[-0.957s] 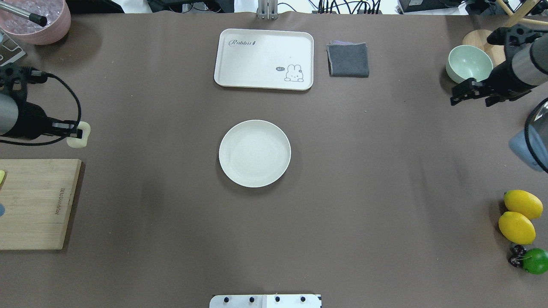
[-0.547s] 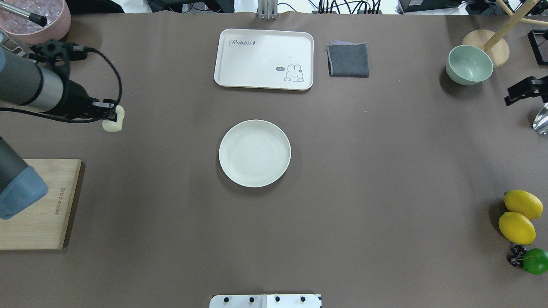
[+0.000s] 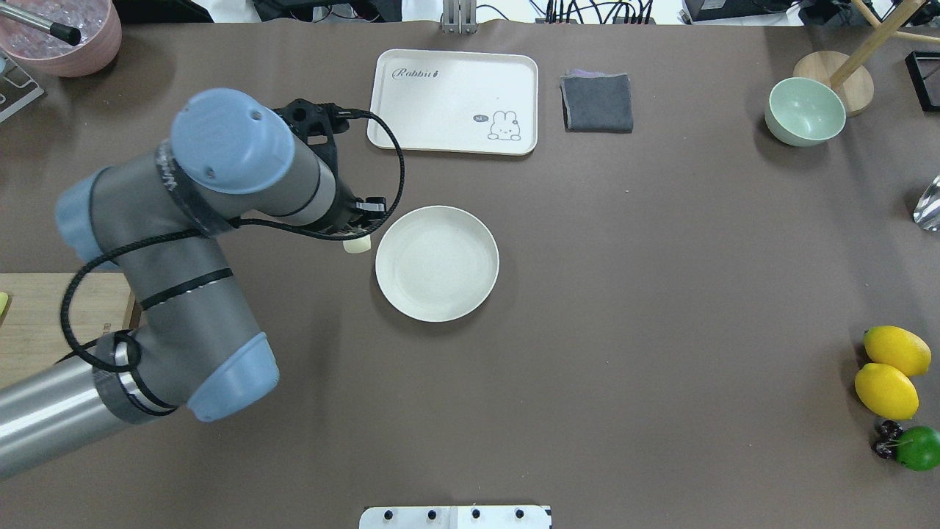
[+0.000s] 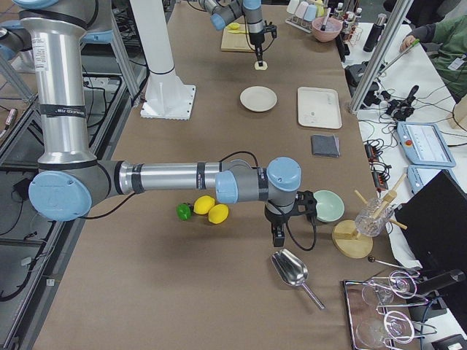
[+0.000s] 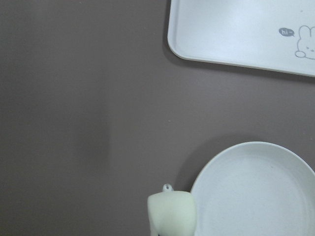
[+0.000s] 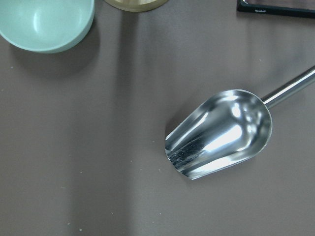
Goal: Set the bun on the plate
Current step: 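Carry the bun with the left gripper over the white plate, then lower the bun onto the plate, open the left gripper and withdraw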
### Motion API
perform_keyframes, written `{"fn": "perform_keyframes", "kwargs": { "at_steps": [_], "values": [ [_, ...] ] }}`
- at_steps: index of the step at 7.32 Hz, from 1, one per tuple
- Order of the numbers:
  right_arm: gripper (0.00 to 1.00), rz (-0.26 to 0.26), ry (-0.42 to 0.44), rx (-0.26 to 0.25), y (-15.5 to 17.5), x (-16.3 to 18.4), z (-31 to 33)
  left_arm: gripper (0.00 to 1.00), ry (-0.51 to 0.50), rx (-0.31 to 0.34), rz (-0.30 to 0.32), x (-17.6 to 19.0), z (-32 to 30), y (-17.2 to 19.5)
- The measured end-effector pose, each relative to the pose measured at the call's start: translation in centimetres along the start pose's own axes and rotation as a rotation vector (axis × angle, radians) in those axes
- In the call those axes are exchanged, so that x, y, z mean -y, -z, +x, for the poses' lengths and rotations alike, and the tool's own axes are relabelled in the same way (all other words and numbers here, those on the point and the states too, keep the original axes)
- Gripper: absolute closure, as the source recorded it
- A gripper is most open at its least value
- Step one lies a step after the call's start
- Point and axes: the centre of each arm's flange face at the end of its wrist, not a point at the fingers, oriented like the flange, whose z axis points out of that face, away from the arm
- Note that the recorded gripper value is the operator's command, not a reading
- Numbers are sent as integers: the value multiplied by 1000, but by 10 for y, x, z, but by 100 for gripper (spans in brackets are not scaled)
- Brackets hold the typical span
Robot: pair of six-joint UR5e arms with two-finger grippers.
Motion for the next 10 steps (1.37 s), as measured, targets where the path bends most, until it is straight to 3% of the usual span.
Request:
{"fn": "perform_keyframes", "kwargs": {
  "at_steps": [2,3,4,5,10],
  "values": [
    [0,-2,-29,6,-1,-5,18,86,24,-17,33,-12,45,-50],
    [0,-2,-34,8,-2,-6,21,81,29,-20,42,-12,53,-73],
    [0,-1,-35,9,-1,-7,21,51,28,-20,47,-15,57,-88],
    [0,-1,-35,8,-1,-6,22,46,25,-21,47,-18,59,-93],
    [0,2,-37,4,0,-5,21,46,5,-20,28,-47,69,-104]
  ]
}}
